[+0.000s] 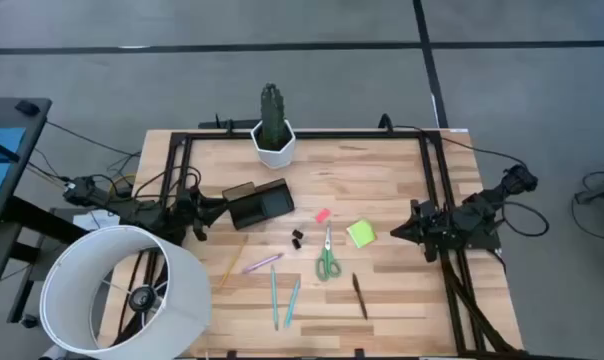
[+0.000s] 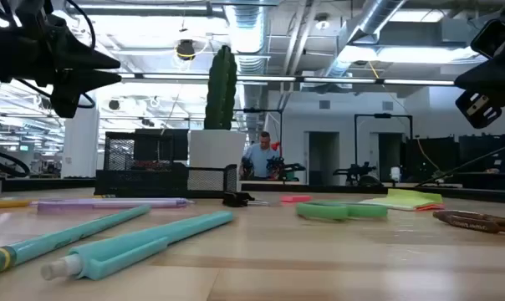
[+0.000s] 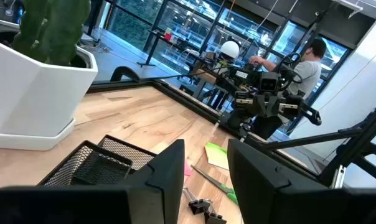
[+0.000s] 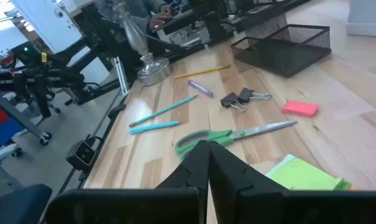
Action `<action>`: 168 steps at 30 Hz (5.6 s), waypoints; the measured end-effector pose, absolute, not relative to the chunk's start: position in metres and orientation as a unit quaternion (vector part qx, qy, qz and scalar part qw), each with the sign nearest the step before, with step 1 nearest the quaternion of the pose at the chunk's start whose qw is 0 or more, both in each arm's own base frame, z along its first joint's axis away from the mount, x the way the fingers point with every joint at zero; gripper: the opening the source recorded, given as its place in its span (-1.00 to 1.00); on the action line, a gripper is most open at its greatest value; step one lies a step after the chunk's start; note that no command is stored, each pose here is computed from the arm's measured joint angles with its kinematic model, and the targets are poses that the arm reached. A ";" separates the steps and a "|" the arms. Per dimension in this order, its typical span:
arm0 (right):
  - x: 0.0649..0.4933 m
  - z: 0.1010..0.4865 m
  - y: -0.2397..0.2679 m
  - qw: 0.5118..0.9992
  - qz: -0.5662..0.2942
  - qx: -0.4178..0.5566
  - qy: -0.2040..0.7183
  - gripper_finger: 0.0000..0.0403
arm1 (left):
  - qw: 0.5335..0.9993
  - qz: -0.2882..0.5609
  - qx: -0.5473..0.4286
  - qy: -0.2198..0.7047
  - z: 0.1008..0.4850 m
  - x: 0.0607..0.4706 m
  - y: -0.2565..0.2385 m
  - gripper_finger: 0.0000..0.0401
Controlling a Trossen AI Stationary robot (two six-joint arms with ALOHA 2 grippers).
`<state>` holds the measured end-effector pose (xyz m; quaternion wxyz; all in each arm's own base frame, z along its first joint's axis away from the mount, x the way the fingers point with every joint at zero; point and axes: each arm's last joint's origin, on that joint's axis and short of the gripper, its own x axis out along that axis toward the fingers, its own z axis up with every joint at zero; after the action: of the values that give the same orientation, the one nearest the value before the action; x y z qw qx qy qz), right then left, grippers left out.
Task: Pick and place office supplies into organizer
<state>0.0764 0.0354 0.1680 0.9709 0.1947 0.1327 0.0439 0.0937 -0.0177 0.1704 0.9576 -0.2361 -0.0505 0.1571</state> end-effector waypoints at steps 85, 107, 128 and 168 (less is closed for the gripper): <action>0.076 0.168 0.035 0.971 0.044 0.195 0.133 -1.00 | 0.958 0.157 -0.236 -0.051 0.170 0.094 -0.018 -0.43; 0.076 0.168 0.035 0.971 0.044 0.195 0.133 -1.00 | 0.958 0.157 -0.237 -0.051 0.171 0.094 -0.018 -0.43; 0.076 0.168 0.035 0.990 0.067 0.016 0.122 -1.00 | 0.909 0.206 -0.291 -0.214 0.216 0.082 -0.010 -0.43; 0.095 0.329 0.042 0.992 0.014 0.128 -0.012 -1.00 | 0.959 0.262 -0.067 -0.087 0.395 0.191 -0.053 -0.43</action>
<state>0.0951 0.0416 0.3294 0.9916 0.1283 -0.0123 0.0140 0.1906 -0.0531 0.3951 0.9589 -0.0665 -0.0871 0.2618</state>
